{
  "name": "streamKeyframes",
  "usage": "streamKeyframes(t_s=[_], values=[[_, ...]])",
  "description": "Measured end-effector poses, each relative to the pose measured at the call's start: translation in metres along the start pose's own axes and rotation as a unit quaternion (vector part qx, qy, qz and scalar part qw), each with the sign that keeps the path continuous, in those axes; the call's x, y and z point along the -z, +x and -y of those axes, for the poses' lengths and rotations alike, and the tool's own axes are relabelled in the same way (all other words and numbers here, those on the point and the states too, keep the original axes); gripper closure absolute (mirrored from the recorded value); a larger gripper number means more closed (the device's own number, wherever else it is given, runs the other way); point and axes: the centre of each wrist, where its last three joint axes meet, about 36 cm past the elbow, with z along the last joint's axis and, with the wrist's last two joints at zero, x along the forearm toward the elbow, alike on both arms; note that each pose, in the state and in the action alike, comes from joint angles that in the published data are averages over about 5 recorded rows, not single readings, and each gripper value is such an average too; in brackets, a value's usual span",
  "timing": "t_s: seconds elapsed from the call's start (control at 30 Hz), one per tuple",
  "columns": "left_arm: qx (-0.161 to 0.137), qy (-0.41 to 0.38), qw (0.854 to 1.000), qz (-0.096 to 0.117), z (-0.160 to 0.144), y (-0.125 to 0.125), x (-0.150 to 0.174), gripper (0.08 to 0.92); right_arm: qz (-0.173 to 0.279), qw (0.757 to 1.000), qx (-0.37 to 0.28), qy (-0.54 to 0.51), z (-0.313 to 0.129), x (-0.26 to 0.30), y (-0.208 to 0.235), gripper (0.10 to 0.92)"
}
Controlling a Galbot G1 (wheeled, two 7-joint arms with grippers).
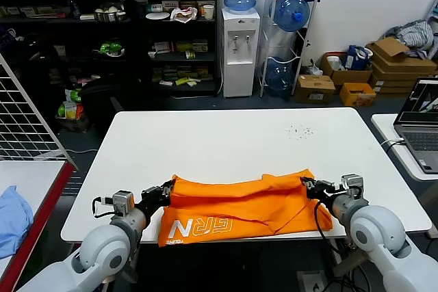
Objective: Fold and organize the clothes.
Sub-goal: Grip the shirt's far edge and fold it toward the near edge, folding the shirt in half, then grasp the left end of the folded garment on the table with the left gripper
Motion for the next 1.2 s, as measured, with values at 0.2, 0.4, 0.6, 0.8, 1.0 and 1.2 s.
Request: streamKeyframes(t_s=[0.2,0.4,0.6,0.8,1.0,1.2], values=[[0.003,0.005,1.0,-0.009,0.0,0.01,-0.008,0.618,-0.002,1.0,-0.003,0.003,0.0,-0.004,0.011,0.531],[0.009,0.012,1.0,-0.013,0.001,0.017,-0.017,0.445,0.001,1.0,-0.006,0.001,0.0,-0.007,0.019,0.358],[0.013,0.02,0.999,-0.021,0.003,0.019,-0.033,0.271,0.002,1.0,-0.011,-0.001,0.0,-0.011,0.026,0.185],[0.018,0.03,0.999,-0.024,0.004,0.018,-0.049,0.113,0.001,1.0,-0.014,-0.005,0.001,-0.016,0.031,0.104],[0.02,0.038,0.999,-0.019,0.004,0.013,-0.059,0.079,0.0,1.0,-0.016,-0.007,0.0,-0.018,0.032,0.101],[0.022,0.041,0.999,-0.013,0.005,0.007,-0.065,0.078,-0.001,1.0,-0.018,-0.008,0.001,-0.02,0.034,0.101]])
